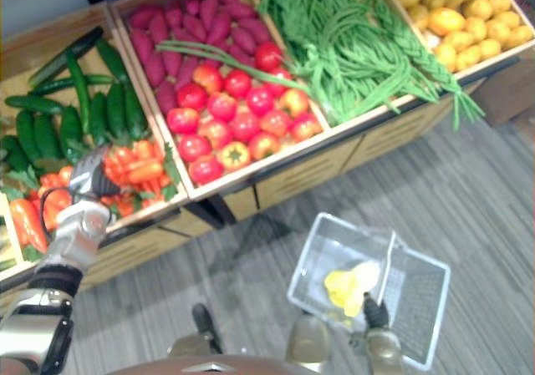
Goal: Pick vegetable in the basket
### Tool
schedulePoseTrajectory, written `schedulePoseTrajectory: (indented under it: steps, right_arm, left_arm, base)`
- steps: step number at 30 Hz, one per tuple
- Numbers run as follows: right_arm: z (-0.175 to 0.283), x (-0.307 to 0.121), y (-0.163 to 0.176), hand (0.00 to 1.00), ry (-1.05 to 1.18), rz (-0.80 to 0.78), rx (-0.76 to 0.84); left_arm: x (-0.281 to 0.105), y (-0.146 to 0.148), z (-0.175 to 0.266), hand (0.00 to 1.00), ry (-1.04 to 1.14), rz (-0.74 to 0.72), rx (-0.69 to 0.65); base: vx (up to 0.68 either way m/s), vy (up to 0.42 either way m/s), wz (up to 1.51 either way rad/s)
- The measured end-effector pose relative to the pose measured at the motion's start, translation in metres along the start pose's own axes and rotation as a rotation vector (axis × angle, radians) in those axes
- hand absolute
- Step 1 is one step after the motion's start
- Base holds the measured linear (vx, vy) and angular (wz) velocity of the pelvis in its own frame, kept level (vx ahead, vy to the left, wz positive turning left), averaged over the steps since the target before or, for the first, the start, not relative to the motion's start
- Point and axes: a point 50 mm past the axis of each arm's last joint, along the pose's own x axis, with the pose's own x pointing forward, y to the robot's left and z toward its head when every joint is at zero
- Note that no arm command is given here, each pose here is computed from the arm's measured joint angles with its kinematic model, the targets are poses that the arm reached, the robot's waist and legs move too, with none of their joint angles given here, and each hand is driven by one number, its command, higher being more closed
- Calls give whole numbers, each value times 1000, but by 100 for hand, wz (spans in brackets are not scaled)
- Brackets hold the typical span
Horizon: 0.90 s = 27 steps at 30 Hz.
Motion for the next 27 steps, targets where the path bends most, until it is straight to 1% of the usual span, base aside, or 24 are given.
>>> schedulePoseTrajectory:
  steps: [14, 15, 18, 23, 27]
  right_arm:
    - [18, 3, 0, 100, -68, 7, 0]
    - [20, 4, 0, 100, -77, 7, 0]
    - [21, 4, 0, 100, -80, 9, 1]
    - [29, 6, 6, 100, -106, 32, -15]
    - [29, 6, 7, 100, -107, 35, -18]
  left_arm:
    - [11, 10, 14, 0, -32, 23, -22]
    - [11, 11, 15, 100, -37, 28, -24]
    - [14, 16, 20, 100, -51, 57, -32]
    - [25, 34, 23, 100, -26, 138, -56]
    - [27, 36, 24, 100, -22, 143, -53]
  base:
    - [21, 0, -6]
    - [14, 2, -6]
    - [12, -7, -3]
    - [19, 1, -15]
    - [9, 0, 0]
